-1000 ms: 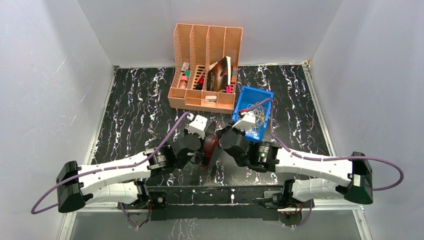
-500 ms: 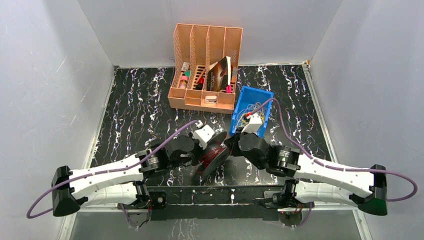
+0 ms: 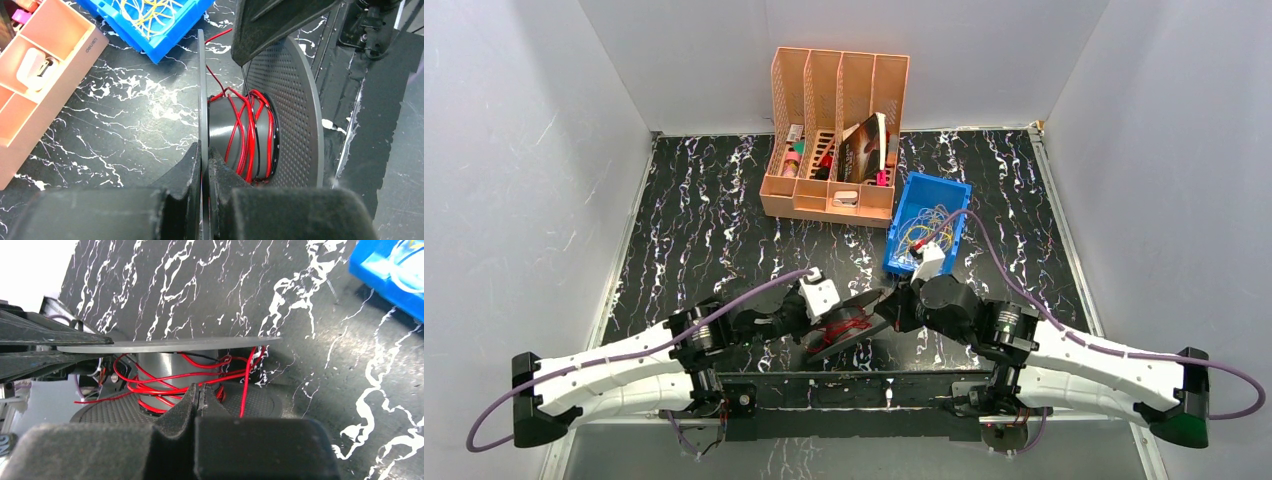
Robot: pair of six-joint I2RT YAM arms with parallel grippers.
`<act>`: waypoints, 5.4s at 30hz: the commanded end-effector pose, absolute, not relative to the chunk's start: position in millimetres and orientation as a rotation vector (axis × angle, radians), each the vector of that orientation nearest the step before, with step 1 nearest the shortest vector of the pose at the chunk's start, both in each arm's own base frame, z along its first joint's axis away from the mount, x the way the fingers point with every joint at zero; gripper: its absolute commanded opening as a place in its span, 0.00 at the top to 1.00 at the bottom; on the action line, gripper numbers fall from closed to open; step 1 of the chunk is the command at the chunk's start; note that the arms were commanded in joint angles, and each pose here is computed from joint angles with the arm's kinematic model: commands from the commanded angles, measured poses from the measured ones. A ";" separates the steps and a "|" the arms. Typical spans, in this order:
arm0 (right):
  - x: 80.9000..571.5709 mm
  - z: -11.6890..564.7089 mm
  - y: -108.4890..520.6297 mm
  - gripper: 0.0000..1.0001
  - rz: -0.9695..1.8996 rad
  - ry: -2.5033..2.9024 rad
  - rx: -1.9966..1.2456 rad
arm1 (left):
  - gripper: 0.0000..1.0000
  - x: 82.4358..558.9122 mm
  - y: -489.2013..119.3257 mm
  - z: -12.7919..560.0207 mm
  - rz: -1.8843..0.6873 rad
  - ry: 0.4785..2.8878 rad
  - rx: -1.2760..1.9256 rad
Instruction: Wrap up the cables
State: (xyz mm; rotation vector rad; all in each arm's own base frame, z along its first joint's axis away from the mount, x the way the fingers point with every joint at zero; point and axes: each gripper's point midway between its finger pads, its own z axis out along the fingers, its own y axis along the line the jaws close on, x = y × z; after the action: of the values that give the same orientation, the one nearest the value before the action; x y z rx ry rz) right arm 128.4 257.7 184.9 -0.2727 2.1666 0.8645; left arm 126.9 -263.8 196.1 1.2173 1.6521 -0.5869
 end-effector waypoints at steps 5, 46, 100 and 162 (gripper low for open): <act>145.1 135.0 239.4 1.00 0.779 2.249 -0.261 | 1.00 107.5 -256.2 195.6 -0.652 1.579 1.310; 155.2 167.4 262.9 0.67 0.991 2.224 -0.320 | 1.00 189.1 -218.3 221.1 -0.045 1.600 1.143; 198.0 109.4 173.8 0.37 0.498 2.399 0.113 | 1.00 277.7 -144.1 139.5 1.188 1.752 1.228; 238.1 193.9 167.7 0.02 0.306 2.298 0.018 | 0.02 275.2 -219.1 177.6 -0.531 2.426 0.402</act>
State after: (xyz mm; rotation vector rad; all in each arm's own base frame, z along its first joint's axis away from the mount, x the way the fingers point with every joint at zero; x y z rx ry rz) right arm 226.0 171.7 165.1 -0.0041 2.3558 0.3416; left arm 288.4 -223.8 165.1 0.5066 2.4238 -0.4126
